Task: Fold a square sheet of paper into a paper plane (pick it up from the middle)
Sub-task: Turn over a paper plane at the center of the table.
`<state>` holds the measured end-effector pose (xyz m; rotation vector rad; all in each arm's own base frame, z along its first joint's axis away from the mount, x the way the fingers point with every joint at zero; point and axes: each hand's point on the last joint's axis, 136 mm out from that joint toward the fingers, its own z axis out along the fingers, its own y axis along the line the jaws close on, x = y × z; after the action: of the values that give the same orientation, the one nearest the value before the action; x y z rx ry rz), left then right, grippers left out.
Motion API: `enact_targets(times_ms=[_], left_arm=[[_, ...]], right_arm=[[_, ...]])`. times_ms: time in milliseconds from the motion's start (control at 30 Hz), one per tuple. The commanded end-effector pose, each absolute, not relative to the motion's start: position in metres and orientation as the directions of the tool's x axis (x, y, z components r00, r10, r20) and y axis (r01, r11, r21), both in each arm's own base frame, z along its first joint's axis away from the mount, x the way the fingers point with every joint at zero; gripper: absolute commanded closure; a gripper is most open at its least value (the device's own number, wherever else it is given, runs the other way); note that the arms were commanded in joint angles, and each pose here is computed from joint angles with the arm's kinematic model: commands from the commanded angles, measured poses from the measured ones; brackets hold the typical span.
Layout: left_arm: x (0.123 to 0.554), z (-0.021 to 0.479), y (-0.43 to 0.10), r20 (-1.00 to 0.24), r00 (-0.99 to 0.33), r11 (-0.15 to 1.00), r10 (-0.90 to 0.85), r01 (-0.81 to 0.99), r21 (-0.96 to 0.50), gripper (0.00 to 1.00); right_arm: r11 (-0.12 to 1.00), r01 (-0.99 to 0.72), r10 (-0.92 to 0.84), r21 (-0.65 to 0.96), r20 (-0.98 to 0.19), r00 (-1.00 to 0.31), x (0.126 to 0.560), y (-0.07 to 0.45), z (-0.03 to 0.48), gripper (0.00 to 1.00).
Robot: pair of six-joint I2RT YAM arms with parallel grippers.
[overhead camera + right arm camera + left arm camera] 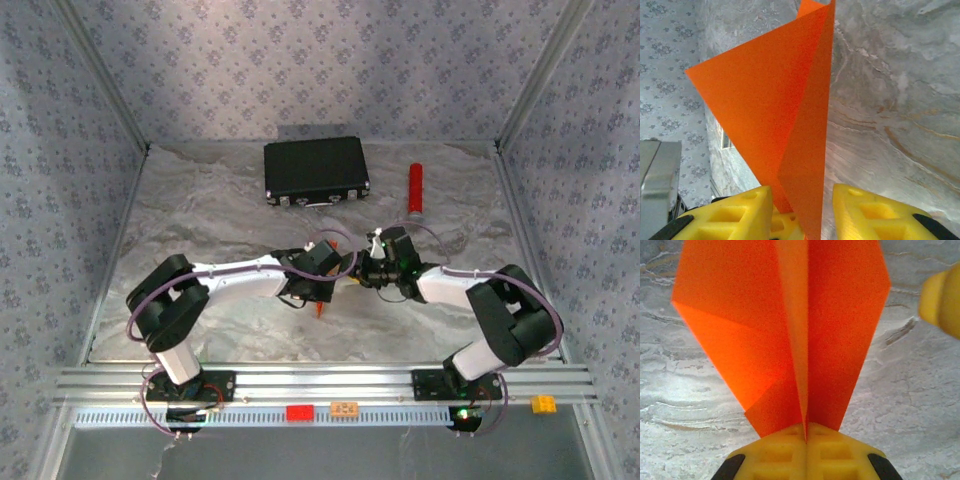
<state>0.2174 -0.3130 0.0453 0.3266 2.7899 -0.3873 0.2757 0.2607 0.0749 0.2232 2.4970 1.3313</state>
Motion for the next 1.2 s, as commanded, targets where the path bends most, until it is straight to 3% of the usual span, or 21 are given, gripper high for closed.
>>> enact_targets(times_ms=[0, 400, 767, 1167], left_arm=[[0.215, 0.056, -0.32, -0.35, -0.918, 0.921, 0.187, 0.288, -0.263, 0.98], [0.215, 0.054, -0.319, -0.347, -0.918, 0.919, 0.193, 0.293, -0.263, 0.97], [0.214, 0.056, -0.319, -0.351, -0.916, 0.917, 0.195, 0.297, -0.266, 0.96], [0.214, 0.061, -0.321, -0.355, -0.914, 0.912, 0.196, 0.303, -0.278, 0.91]], right_arm=[[0.523, -0.028, 0.269, 0.852, -0.196, -0.943, 0.283, 0.272, 0.088, 0.6], [0.538, -0.028, 0.235, 0.843, -0.182, -0.955, 0.283, 0.28, 0.079, 0.6], [0.64, 0.007, 0.209, 0.768, -0.166, -0.964, 0.276, 0.267, 0.055, 0.78], [0.645, 0.011, 0.2, 0.764, -0.155, -0.967, 0.275, 0.266, 0.052, 0.93]])
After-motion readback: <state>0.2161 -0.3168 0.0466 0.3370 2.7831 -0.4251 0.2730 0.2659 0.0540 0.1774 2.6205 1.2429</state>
